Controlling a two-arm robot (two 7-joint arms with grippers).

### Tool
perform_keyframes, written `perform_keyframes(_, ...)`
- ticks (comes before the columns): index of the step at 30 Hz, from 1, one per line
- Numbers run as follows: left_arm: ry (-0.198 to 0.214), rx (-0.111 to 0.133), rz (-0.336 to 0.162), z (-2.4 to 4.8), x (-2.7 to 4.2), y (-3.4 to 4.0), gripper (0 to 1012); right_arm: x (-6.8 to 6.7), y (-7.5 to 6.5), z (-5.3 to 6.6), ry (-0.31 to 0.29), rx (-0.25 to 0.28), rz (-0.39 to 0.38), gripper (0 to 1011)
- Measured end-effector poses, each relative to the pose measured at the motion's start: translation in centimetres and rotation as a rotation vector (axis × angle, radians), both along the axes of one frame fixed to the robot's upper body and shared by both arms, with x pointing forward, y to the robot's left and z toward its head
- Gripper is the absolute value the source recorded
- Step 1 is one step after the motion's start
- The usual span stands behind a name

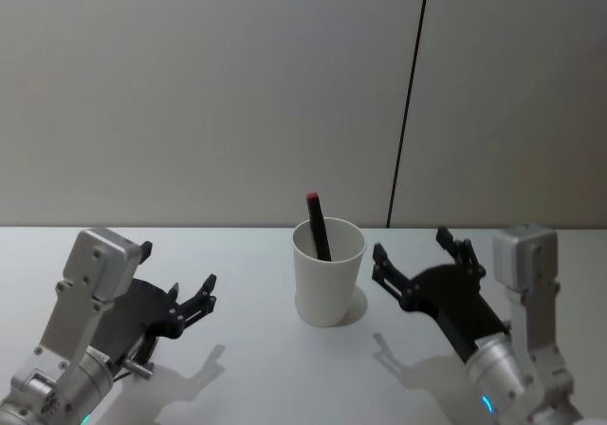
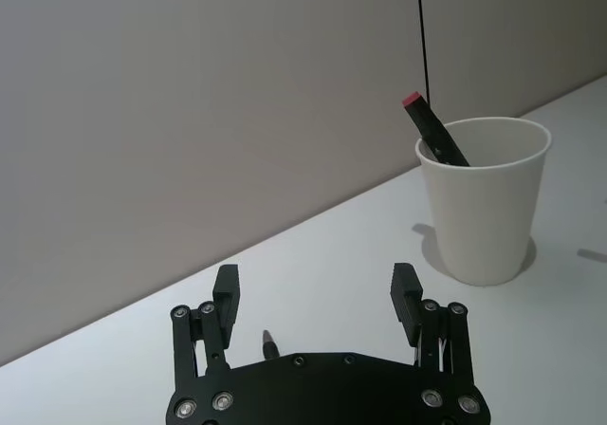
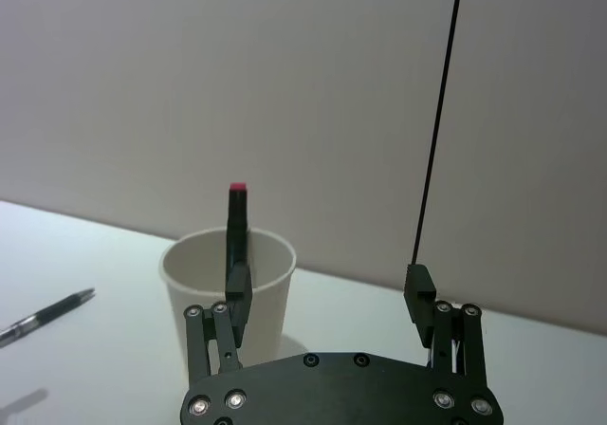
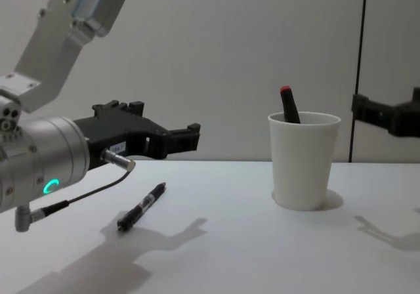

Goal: Place the pen into the pen holder.

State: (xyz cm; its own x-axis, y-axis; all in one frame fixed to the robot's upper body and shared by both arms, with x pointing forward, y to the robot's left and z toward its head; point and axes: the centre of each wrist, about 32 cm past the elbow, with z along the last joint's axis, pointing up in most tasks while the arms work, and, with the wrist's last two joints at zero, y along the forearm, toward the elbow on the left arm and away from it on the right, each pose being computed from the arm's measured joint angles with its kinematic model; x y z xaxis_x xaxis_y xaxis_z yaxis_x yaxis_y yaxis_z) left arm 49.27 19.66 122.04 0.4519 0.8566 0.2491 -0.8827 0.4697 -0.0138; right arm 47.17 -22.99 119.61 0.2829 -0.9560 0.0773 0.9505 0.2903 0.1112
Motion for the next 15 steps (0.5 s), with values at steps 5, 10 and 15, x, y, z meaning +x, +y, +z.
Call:
perform_keyframes(5, 0.046, 0.010, -0.018, 0.63, -0.04, -0.06, 1004, -1.3, -0.4, -0.4, 0.028, 0.007, 0.022, 1001)
perform_keyframes(10, 0.096, 0.012, -0.026, 0.98, -0.11, -0.01, 1004, -2.4, -0.6, -0.6, 0.050, 0.014, 0.042, 1001)
perform_keyframes(15, 0.135, -0.002, -0.016, 0.92, -0.24, 0.25, 1004, -2.8, -0.7, -0.7, 0.059, 0.017, 0.049, 1001)
